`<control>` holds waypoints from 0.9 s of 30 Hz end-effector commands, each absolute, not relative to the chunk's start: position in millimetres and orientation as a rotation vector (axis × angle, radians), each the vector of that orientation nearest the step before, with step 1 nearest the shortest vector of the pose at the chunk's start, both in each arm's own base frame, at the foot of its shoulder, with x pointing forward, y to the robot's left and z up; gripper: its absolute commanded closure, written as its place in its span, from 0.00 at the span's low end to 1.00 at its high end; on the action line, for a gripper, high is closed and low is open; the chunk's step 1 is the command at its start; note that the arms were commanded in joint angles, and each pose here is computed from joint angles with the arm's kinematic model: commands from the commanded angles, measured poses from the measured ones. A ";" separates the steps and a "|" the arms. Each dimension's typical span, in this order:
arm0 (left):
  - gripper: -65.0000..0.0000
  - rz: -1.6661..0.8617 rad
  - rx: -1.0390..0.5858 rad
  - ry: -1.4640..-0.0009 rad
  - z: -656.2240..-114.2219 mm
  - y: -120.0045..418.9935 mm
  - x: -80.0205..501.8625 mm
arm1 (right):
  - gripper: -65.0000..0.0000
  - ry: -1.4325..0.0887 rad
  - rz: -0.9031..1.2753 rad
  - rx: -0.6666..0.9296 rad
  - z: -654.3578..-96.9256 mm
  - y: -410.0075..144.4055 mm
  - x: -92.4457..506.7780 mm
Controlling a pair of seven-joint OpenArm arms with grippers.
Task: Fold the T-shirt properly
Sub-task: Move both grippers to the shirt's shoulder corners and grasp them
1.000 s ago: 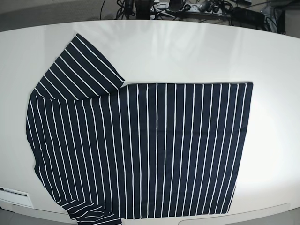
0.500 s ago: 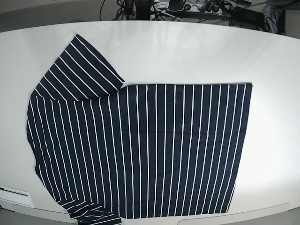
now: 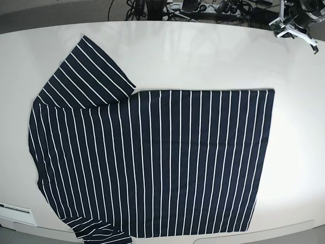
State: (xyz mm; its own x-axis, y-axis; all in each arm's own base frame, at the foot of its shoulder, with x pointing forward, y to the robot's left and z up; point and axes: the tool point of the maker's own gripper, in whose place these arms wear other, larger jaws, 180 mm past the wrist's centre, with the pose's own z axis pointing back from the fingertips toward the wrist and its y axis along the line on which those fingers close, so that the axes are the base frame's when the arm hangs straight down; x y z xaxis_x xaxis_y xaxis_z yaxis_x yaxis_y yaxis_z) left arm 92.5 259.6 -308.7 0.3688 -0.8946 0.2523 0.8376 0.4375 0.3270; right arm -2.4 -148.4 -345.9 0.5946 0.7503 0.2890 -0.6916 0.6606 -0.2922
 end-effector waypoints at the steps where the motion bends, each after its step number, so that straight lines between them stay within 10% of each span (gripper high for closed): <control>1: 1.00 -1.141 0.186 -0.482 -298.2 262.2 114.1 | 1.00 -0.412 0.848 -0.141 -341.6 -146.5 -3.9; 15: 1.00 -1.457 0.170 -0.673 -299.3 276.5 206.5 | 1.00 -0.753 0.812 -0.025 -324.8 -121.2 105.9; 21: 0.38 -1.580 0.160 -0.525 -345.6 293.4 189.5 | 1.00 -0.802 0.812 -0.024 -318.9 -118.2 122.4; 27: 0.37 -1.640 0.171 -0.472 -366.8 296.9 191.2 | 1.00 -0.803 0.812 -0.025 -318.7 -118.1 122.9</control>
State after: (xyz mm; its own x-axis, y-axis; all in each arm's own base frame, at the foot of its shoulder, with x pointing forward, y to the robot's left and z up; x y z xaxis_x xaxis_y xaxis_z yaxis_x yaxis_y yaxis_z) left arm 192.0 285.9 -366.4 -0.1307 -0.9690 0.2096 0.9107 -0.0337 0.4117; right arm 120.6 -120.2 -325.7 0.4364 0.6589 0.6127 -0.6393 0.7063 -0.3042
